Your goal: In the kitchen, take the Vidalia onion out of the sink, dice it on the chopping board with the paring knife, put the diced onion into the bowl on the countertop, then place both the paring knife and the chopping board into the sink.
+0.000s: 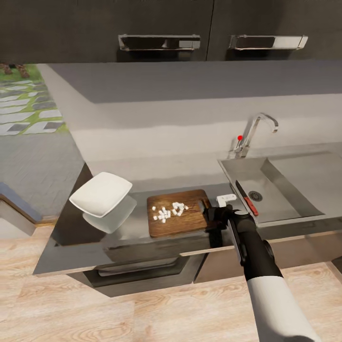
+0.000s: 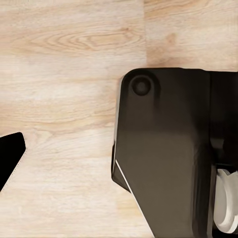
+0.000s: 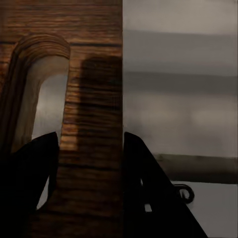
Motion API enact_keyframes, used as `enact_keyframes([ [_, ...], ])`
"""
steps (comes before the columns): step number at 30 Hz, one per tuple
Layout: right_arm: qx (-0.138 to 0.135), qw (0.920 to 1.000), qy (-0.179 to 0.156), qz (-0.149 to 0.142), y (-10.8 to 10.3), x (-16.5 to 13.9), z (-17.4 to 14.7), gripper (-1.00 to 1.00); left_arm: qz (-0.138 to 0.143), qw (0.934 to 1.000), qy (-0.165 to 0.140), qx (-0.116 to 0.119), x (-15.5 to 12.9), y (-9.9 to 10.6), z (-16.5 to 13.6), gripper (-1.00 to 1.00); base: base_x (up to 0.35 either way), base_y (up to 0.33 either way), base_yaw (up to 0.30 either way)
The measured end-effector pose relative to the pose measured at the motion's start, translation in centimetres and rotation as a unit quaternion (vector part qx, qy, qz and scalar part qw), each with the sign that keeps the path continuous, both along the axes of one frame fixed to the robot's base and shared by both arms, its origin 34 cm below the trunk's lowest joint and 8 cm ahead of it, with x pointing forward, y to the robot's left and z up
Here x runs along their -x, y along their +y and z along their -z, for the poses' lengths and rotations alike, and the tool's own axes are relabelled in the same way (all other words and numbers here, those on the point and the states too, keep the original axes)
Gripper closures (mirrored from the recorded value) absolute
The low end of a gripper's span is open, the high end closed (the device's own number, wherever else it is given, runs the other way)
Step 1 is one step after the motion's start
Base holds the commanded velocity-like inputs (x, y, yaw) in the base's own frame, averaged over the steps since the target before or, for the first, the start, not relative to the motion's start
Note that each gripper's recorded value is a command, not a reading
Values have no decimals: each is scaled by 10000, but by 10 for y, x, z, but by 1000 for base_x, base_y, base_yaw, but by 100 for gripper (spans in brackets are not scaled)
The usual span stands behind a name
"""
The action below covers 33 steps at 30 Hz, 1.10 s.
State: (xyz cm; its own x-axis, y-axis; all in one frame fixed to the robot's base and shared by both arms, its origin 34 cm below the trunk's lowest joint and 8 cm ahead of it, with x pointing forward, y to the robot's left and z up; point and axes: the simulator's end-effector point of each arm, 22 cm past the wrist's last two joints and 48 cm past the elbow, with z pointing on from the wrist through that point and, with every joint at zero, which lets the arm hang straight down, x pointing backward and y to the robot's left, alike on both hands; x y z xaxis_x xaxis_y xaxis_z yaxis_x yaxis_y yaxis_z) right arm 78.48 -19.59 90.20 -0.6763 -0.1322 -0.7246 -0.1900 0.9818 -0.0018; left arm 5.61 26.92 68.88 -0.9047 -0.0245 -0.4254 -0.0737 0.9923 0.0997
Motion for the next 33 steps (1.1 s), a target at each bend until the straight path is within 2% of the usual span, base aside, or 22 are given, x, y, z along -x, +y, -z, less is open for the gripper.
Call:
enact_keyframes([
  [23,-47,9999,-118,-1,2,-2,-17,100,1,9999,-126,1,-8,0,2,-100,0,6,0],
  [33,-57,9998,-194,-3,2,-3,-27,100,2,9998,-204,1,-12,0,2,-100,0,113,0],
])
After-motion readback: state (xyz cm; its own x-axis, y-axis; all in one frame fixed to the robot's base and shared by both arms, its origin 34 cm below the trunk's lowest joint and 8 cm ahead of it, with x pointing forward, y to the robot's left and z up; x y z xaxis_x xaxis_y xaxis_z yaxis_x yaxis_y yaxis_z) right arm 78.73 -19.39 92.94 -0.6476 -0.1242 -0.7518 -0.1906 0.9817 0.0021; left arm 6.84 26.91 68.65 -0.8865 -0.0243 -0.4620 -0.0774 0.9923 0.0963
